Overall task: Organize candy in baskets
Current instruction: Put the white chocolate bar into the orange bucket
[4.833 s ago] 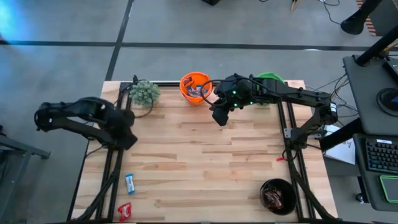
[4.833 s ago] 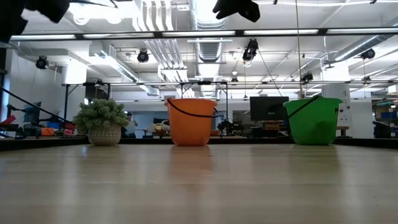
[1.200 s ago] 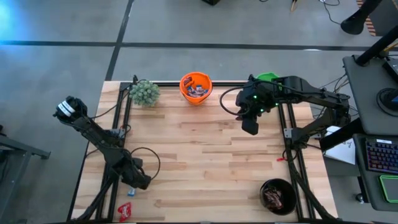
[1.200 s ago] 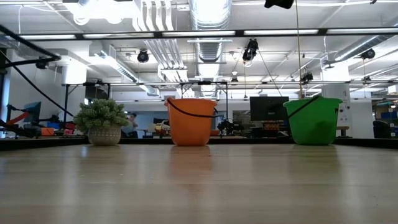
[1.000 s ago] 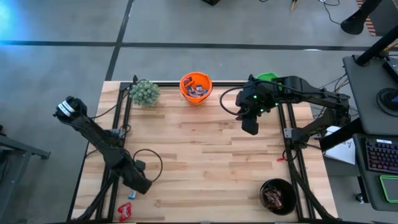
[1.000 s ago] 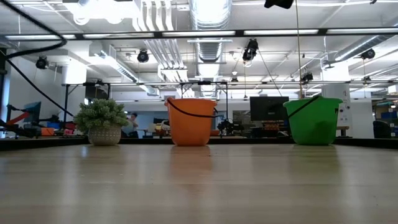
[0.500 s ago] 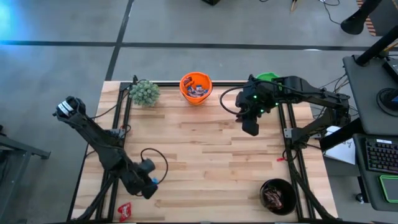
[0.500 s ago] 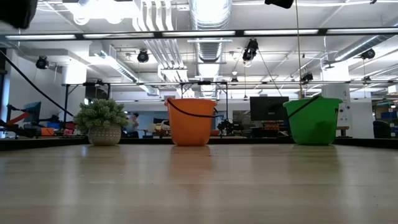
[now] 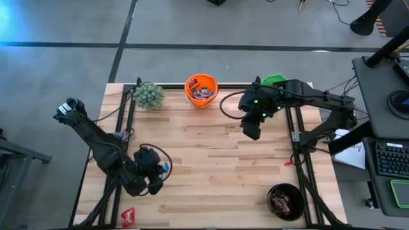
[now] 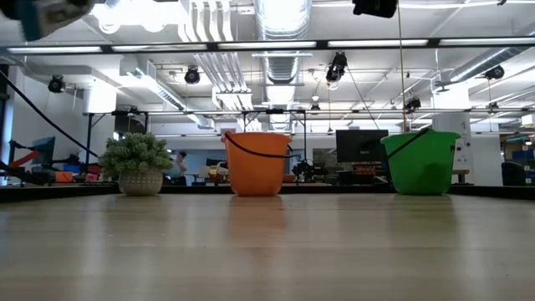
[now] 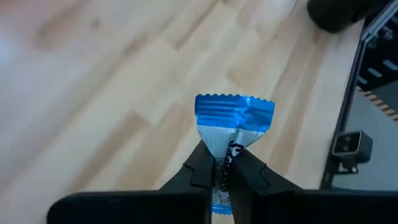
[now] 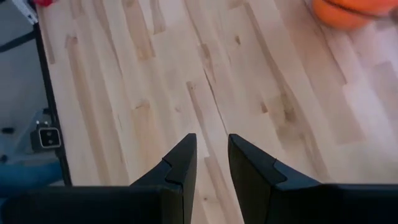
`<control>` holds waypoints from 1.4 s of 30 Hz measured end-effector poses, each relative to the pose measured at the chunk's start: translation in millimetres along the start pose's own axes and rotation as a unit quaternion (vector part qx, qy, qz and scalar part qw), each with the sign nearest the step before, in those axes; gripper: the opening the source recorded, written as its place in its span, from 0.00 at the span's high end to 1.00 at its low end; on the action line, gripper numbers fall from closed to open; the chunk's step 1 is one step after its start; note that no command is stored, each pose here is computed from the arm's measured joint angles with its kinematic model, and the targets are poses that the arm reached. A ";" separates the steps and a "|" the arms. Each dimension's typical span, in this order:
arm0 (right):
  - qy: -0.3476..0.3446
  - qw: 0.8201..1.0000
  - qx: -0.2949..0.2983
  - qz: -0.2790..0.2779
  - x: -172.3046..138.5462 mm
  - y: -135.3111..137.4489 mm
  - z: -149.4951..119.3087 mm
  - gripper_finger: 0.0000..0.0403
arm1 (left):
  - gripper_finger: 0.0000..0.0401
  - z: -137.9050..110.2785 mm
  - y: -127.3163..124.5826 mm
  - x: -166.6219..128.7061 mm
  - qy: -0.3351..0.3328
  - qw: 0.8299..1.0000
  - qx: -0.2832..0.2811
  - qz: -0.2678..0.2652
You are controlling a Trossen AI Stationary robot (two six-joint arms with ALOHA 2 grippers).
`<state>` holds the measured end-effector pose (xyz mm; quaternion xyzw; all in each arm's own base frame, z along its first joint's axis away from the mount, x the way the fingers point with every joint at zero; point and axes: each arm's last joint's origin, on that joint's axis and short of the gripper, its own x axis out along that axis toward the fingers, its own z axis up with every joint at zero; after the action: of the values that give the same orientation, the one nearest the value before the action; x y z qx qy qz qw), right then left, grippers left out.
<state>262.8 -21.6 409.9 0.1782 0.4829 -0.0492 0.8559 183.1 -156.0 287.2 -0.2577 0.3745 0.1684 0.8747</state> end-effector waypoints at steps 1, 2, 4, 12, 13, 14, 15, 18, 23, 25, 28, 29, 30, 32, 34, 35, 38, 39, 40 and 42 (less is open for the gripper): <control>0.004 1.000 0.010 -0.001 3.3 0.2 1.2 0.80 | 1.00 4.1 -0.2 -2.4 -0.009 1.000 0.011 0.002; 0.007 1.000 0.013 -0.002 6.1 0.2 2.3 0.80 | 1.00 8.0 -0.3 -4.6 -0.017 1.000 0.024 0.005; 0.014 1.000 0.012 -0.003 12.6 1.4 4.7 0.80 | 1.00 16.8 -0.6 -9.3 -0.033 0.998 0.047 0.011; -0.060 0.997 -0.034 0.041 29.3 26.7 22.9 0.80 | 1.00 63.5 0.7 -35.8 -0.112 0.986 0.123 0.026; -0.075 0.995 -0.042 0.049 29.4 31.2 24.9 0.80 | 1.00 69.6 0.4 -39.8 -0.119 0.984 0.132 0.025; -0.089 0.993 -0.048 0.058 29.1 35.9 26.5 0.80 | 1.00 75.3 0.4 -43.3 -0.124 0.982 0.140 0.024; -0.103 0.991 -0.053 0.066 28.6 40.0 28.1 0.80 | 1.00 80.8 0.2 -46.5 -0.130 0.980 0.150 0.025; -0.145 0.983 -0.055 0.094 25.7 52.2 33.1 0.80 | 1.00 93.7 -0.7 -55.3 -0.144 0.973 0.178 0.025; -0.208 0.968 -0.059 0.126 20.4 65.1 41.4 0.78 | 1.00 110.0 -4.5 -68.0 -0.162 0.962 0.220 0.009; -0.225 0.963 -0.062 0.134 19.4 67.9 44.3 0.76 | 1.00 114.7 -6.7 -72.0 -0.173 0.956 0.236 0.005; -0.236 0.960 -0.062 0.142 21.0 69.5 47.6 0.71 | 1.00 122.2 -9.1 -78.0 -0.192 0.948 0.255 -0.001; -0.238 0.959 -0.062 0.142 22.1 69.7 48.7 0.69 | 1.00 124.8 -9.5 -79.6 -0.198 0.945 0.261 -0.001; -0.237 0.959 -0.061 0.142 23.7 69.8 49.3 0.67 | 1.00 127.5 -9.5 -81.0 -0.203 0.942 0.267 0.000; -0.240 0.959 -0.061 0.140 27.4 70.4 51.5 0.64 | 1.00 133.4 -9.5 -82.8 -0.217 0.937 0.273 0.002; -0.251 0.955 -0.061 0.144 31.4 72.0 55.7 0.61 | 1.00 139.3 -9.1 -83.3 -0.230 0.932 0.279 0.006; -0.258 0.953 -0.062 0.146 32.5 72.7 57.6 0.59 | 1.00 142.2 -8.8 -83.1 -0.237 0.930 0.282 0.008; -0.280 0.945 -0.067 0.153 37.8 75.5 64.4 0.56 | 1.00 151.1 -7.0 -81.5 -0.247 0.924 0.293 0.006; -0.285 0.944 -0.068 0.155 39.6 76.2 66.2 0.55 | 1.00 154.4 -6.1 -80.7 -0.249 0.922 0.295 0.001; -0.289 0.942 -0.069 0.156 40.2 76.6 67.2 0.54 | 1.00 158.0 -5.1 -79.5 -0.252 0.921 0.296 -0.003; -0.291 0.941 -0.077 0.154 43.6 77.2 68.9 0.53 | 1.00 164.2 -3.4 -77.4 -0.257 0.918 0.301 -0.005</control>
<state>361.4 29.8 425.4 0.1623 0.1812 0.0709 0.9674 226.9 -71.9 442.1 0.0678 0.1679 0.1038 0.9780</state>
